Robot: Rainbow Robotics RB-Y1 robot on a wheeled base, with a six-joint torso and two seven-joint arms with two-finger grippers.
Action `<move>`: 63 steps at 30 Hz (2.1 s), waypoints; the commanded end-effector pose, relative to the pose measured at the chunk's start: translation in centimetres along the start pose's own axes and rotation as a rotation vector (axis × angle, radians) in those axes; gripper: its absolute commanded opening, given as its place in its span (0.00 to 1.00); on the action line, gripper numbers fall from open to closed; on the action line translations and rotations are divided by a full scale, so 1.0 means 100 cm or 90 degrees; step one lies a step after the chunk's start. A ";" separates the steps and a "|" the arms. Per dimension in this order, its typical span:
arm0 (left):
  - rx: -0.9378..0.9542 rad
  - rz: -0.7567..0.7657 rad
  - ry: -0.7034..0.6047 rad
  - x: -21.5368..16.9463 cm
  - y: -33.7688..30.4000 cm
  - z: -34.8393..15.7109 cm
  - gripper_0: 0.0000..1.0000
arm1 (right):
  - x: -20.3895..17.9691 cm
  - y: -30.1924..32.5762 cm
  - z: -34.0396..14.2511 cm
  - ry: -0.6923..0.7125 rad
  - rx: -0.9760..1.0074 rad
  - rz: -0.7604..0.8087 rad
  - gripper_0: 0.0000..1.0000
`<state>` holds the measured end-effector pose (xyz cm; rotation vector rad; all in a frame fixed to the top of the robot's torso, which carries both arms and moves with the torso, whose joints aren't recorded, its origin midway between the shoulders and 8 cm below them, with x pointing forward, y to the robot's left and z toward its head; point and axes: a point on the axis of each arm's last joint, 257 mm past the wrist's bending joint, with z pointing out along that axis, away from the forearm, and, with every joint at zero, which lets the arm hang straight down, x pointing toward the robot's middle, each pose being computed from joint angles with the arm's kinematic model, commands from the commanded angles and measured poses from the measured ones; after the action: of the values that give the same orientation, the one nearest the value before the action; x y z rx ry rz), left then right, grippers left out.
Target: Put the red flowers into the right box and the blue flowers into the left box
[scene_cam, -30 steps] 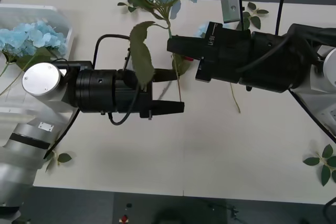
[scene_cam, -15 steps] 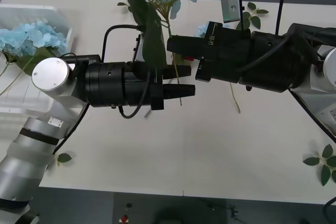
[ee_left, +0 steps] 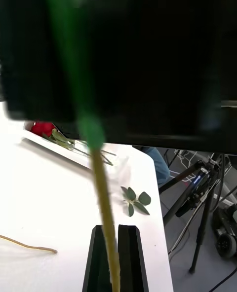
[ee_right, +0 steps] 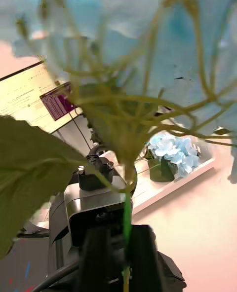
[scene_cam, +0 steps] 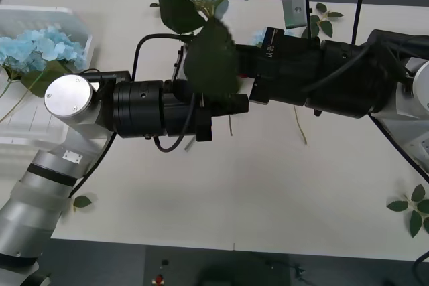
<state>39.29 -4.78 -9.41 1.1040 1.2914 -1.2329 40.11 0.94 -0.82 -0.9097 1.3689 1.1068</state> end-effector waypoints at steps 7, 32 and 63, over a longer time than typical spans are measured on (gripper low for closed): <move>-0.041 0.017 -0.035 -0.027 0.020 -0.028 0.00 | -0.018 0.006 0.004 -0.022 -0.008 -0.016 1.00; -0.510 -0.246 0.098 -0.070 0.129 -0.340 0.00 | 0.091 -0.169 -0.086 0.266 0.255 0.238 1.00; -1.037 -0.186 0.412 -0.054 0.154 -0.580 0.82 | 0.198 -0.321 -0.063 0.261 0.573 0.330 0.00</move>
<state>50.46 53.66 -9.63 0.0399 2.3098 0.2759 66.07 -13.41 -26.66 -0.1129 2.2832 0.5069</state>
